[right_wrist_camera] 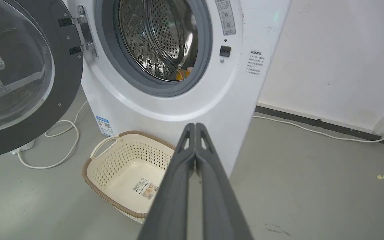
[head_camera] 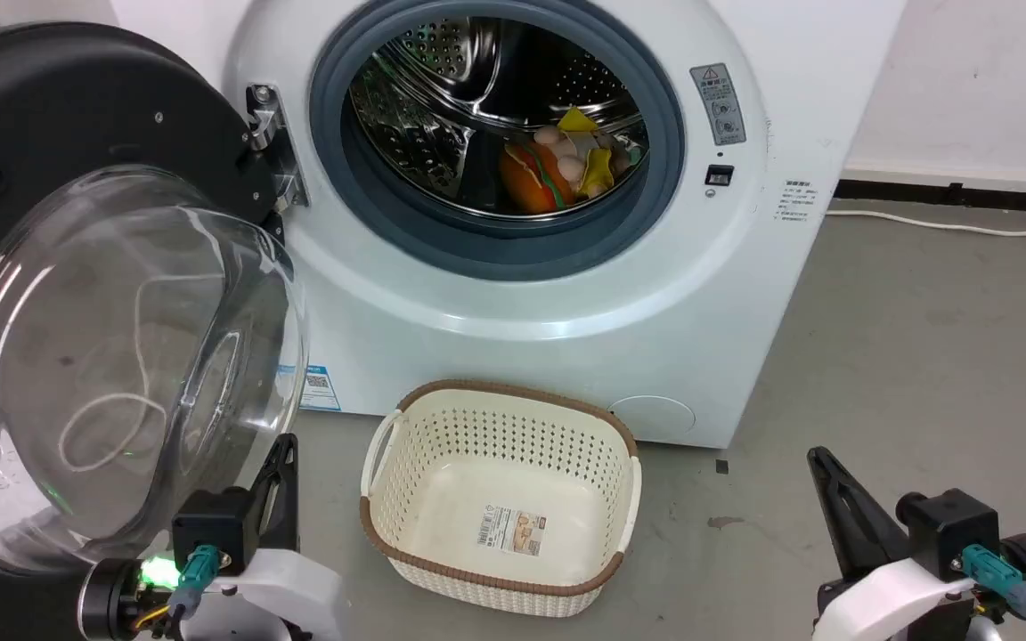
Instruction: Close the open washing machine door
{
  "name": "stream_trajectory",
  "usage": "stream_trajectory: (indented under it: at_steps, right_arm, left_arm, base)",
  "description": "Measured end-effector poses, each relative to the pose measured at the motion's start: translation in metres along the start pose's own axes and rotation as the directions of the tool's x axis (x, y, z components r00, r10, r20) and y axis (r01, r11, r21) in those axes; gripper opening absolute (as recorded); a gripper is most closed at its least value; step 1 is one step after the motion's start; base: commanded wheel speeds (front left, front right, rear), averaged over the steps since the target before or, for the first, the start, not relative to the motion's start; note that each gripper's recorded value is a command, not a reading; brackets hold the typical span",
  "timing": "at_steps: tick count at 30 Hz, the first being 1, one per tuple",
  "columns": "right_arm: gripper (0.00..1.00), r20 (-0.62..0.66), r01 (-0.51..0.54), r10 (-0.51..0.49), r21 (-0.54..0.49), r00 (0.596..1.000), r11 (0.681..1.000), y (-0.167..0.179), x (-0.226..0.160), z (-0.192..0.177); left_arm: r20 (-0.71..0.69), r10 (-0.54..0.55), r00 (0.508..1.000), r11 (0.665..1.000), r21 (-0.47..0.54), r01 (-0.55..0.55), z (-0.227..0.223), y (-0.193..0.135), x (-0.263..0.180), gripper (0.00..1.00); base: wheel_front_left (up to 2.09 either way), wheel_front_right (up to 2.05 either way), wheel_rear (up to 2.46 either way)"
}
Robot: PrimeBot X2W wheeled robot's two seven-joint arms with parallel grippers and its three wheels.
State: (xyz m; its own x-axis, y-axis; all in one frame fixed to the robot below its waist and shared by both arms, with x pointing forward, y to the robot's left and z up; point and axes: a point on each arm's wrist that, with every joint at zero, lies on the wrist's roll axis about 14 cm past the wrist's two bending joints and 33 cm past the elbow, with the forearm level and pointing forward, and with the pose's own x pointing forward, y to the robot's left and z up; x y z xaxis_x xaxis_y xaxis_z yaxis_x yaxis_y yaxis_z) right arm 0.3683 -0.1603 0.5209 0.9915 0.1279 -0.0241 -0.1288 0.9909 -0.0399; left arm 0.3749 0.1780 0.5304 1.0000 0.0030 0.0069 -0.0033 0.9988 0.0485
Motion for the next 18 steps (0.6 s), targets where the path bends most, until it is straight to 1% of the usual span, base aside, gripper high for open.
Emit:
stream_trajectory:
  at_steps: [18]
  right_arm:
    - [0.0,0.0,0.0,0.0,0.0,1.0,1.0,0.0001,0.0,0.0]
  left_arm:
    - [0.0,0.0,1.0,1.0,0.0,0.0,0.0,0.0,0.0,0.0]
  base:
    - [0.0,0.0,0.0]
